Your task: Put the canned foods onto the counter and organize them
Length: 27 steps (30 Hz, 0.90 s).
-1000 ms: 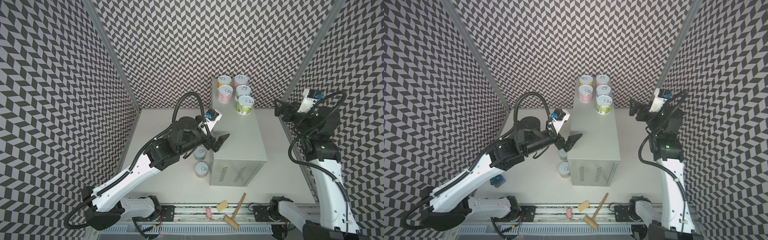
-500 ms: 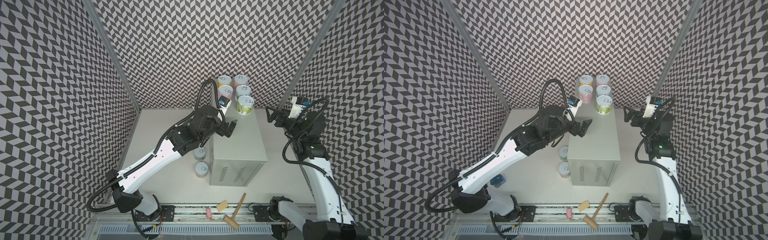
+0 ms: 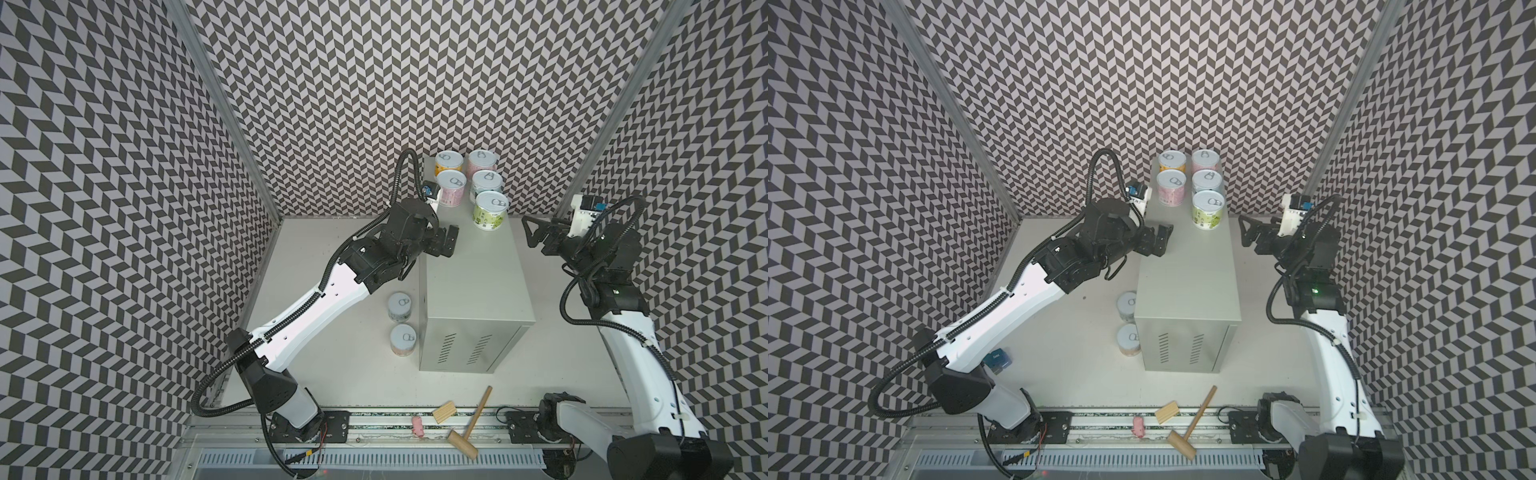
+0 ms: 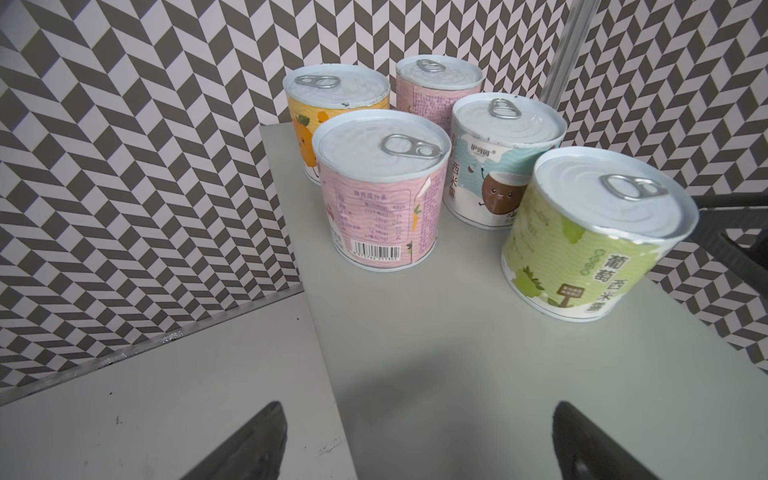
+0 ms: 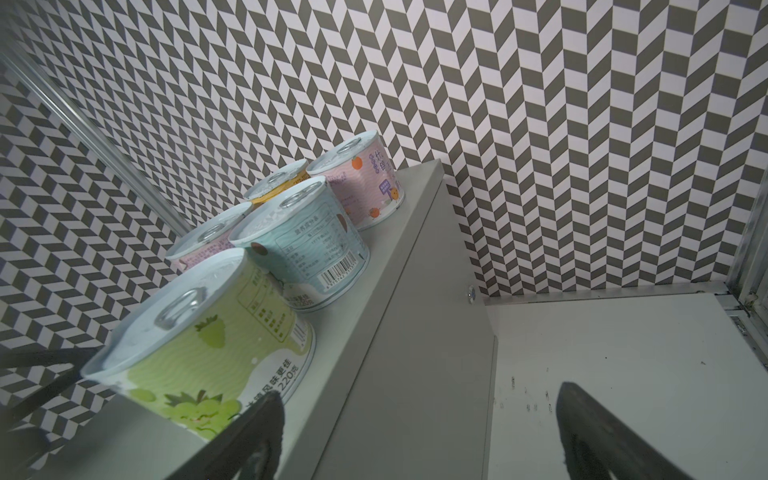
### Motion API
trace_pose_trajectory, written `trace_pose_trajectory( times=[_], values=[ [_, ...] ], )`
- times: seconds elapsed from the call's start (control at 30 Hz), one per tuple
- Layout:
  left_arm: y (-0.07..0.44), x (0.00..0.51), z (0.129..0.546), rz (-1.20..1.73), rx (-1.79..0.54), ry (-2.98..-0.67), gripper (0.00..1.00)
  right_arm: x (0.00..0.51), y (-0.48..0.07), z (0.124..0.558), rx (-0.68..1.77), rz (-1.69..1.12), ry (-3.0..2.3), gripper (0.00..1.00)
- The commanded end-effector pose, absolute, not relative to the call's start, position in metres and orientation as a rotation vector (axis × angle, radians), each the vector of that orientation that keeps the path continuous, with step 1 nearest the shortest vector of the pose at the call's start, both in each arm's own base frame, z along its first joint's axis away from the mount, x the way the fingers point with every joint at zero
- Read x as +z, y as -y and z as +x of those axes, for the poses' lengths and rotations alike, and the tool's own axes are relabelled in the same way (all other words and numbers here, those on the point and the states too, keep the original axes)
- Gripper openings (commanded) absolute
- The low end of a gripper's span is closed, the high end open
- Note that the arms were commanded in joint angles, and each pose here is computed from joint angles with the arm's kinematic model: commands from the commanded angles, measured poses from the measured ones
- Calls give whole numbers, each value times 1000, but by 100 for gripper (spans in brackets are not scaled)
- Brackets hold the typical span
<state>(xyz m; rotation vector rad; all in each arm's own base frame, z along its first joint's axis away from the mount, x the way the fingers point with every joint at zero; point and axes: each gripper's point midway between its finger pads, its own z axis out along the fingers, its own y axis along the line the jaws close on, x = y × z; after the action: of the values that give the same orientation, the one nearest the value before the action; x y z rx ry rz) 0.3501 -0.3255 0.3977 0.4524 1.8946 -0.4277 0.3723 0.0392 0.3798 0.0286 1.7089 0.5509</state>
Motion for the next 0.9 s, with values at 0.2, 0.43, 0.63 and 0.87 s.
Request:
trace_pose_trajectory(
  times=[0.2,0.43,0.63,0.87],
  values=[
    [337,395,362,439,-476,-1909,100,385,-45,377,546,-3,-1672,99],
    [344,389,372,433,-466,-1920,100,384,-47,377,544,-8,-1677,99],
    [349,388,377,435,-471,-1924,100,381,-47,379,547,-8,-1684,99],
    [357,383,381,466,-470,-1933,100,381,-47,380,547,-9,-1686,99]
  ],
)
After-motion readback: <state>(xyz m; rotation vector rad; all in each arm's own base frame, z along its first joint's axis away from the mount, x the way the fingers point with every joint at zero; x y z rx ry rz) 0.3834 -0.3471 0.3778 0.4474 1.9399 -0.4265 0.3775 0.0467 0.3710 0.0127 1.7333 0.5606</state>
